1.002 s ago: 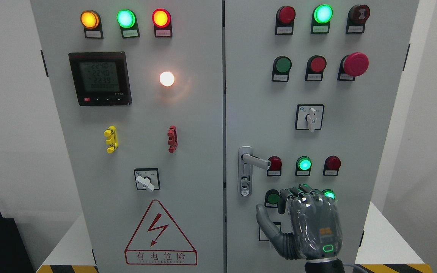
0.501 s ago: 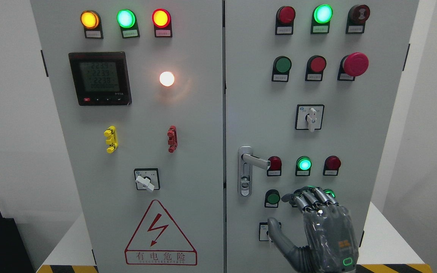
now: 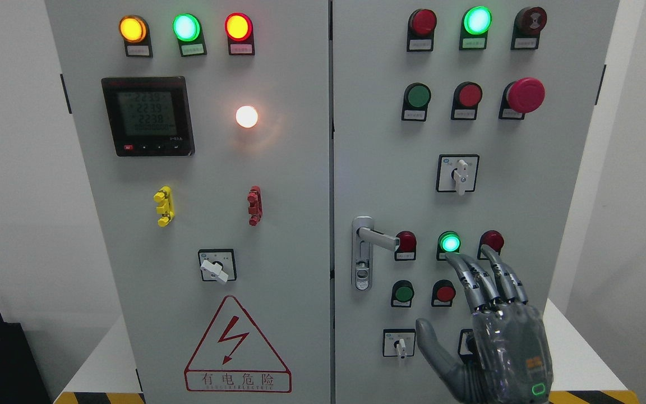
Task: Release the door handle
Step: 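Open the right hand fingers and pull the hand away from the handle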
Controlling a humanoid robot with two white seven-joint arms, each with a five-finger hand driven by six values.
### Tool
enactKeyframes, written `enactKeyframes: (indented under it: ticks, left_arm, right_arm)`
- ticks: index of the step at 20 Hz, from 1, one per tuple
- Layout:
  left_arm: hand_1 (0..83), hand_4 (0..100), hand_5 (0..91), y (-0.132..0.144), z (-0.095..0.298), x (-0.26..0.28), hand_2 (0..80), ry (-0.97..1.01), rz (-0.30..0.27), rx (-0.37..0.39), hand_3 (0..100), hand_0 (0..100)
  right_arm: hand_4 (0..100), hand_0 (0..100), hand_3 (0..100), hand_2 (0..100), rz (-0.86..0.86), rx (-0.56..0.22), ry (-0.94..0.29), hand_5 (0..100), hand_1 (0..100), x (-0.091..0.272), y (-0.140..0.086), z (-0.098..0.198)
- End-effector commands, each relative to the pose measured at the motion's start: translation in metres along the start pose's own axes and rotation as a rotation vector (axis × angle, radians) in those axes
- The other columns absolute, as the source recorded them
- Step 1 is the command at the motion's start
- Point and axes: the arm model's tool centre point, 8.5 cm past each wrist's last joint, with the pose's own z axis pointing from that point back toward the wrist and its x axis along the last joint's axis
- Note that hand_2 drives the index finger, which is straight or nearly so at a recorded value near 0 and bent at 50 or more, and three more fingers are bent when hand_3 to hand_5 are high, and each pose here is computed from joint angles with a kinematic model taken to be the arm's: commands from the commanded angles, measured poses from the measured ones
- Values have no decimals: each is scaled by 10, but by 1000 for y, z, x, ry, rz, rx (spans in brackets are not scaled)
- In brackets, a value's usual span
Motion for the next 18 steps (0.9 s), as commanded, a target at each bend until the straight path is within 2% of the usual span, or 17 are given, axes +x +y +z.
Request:
enactKeyframes:
  ticks: [1, 18]
  left_arm:
    - [389, 0, 0, 1, 1, -5, 0, 15, 13, 3, 0, 120]
    - [389, 0, 0, 1, 1, -5, 0, 15, 13, 3, 0, 120]
  right_arm:
    - [0, 401, 67, 51, 0, -34, 17, 0, 156, -4, -9, 0]
    - [1, 393, 97, 56, -24, -39, 0, 0, 171, 4, -8, 0]
